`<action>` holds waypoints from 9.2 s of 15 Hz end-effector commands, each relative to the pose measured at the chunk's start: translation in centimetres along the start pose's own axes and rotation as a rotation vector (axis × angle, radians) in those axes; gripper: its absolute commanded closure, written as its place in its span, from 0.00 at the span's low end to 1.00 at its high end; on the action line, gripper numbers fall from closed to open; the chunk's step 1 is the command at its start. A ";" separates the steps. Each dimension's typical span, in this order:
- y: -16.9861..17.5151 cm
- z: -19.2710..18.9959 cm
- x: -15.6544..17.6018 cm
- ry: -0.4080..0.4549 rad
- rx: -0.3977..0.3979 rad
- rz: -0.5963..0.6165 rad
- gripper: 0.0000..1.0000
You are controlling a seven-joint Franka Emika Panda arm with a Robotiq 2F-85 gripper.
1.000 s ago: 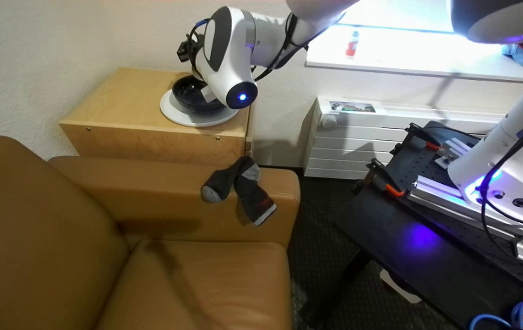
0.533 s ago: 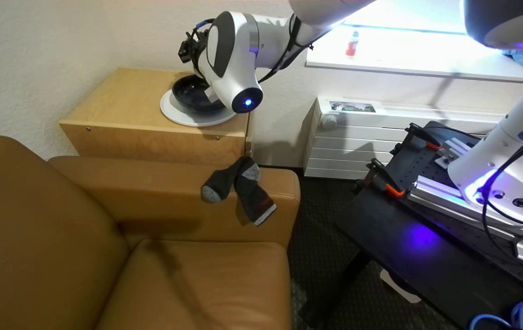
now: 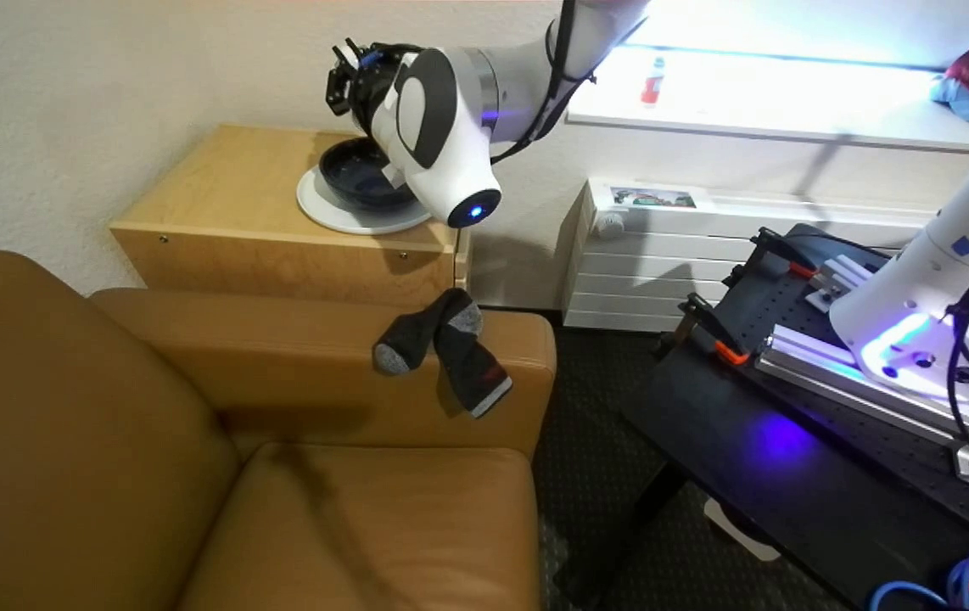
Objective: Move the airpod case from the bowl to the windowsill then put the lemon in the bowl
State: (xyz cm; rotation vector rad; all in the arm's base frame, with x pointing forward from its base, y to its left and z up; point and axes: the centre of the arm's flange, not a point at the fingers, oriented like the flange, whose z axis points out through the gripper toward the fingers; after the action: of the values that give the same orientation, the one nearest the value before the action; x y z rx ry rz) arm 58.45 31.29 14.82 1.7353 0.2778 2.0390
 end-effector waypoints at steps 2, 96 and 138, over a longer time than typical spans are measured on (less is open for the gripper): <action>2.2 0.3 1.3 -0.027 -0.028 0.018 0.95; 26.1 18.3 -11.7 -1.514 -0.680 1.778 0.95; 27.5 15.0 -11.7 -1.472 -0.704 1.753 0.00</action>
State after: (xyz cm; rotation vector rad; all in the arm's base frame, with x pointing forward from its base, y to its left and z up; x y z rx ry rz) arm 72.61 0.46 17.58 2.3290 -2.6016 0.2727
